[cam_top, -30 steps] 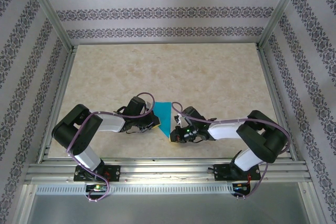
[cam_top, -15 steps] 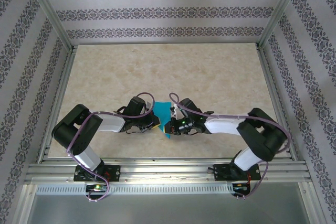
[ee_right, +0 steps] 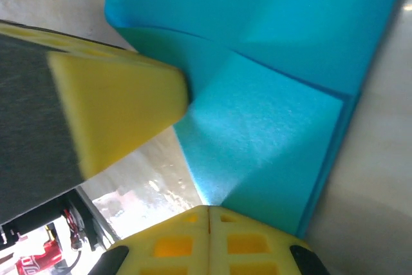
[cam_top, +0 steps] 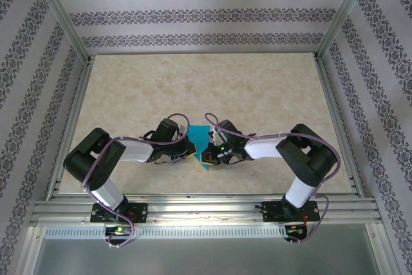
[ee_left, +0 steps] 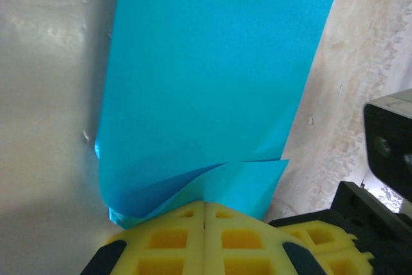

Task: Fold a paper plane with a square sheet of paper (pick it up from the middle)
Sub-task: Third fold the triangle at the center of the table.

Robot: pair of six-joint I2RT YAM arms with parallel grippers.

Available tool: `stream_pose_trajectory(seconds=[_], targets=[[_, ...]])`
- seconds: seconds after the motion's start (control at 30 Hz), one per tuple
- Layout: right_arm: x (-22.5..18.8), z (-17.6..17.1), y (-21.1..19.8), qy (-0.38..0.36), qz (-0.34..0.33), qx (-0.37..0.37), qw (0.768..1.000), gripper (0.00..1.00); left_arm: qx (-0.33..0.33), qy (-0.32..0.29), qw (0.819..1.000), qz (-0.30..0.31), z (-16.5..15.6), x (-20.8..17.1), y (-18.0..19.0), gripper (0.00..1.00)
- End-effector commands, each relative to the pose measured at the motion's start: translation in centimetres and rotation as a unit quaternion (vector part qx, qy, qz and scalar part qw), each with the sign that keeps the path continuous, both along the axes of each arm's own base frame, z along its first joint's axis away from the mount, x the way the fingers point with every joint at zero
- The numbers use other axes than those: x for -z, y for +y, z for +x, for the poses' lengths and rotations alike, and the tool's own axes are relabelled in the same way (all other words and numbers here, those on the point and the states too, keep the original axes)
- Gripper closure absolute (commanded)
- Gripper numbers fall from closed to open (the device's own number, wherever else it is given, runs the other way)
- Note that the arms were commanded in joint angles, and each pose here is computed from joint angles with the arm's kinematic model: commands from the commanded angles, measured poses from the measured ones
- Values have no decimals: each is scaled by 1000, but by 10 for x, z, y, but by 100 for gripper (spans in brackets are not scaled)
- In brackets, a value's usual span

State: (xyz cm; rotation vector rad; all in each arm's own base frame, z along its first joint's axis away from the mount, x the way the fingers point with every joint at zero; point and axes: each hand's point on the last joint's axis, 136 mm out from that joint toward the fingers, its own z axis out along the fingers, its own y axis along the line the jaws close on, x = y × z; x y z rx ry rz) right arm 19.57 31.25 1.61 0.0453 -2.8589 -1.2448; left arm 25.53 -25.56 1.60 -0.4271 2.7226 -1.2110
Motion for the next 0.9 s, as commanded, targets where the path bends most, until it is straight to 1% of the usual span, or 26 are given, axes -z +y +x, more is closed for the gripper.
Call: stream_pose_trajectory(seconds=[0.0,0.13,0.2,0.27,0.37,0.5,0.6,0.73,0.83,0.87], targets=[[21,-12,-14,25,-28,1,999,100,-2,34,998,53,-15,26,15,100],[32,-18,-27,31,-50,8,998,100,6,12,999,34,-7,11,6,100],[32,-17,-28,31,-49,8,998,100,8,-5,1000,25,-2,0,3,100],[32,-16,-29,29,-48,6,998,100,8,-21,1000,18,1,-12,2,97],[30,-13,-28,25,-44,5,999,100,10,-36,999,12,0,-25,0,96],[28,-11,-27,24,-42,4,999,100,21,-36,999,10,-9,-31,-6,97],[28,-11,-28,25,-42,4,999,100,29,-25,999,15,-18,-26,-12,99],[29,-11,-27,25,-44,2,999,100,35,-7,999,28,-23,-10,-17,100],[29,-11,-27,25,-44,1,999,100,23,12,998,60,-24,6,-8,100],[29,-11,-27,25,-44,0,999,100,20,10,997,72,-24,9,-4,100]])
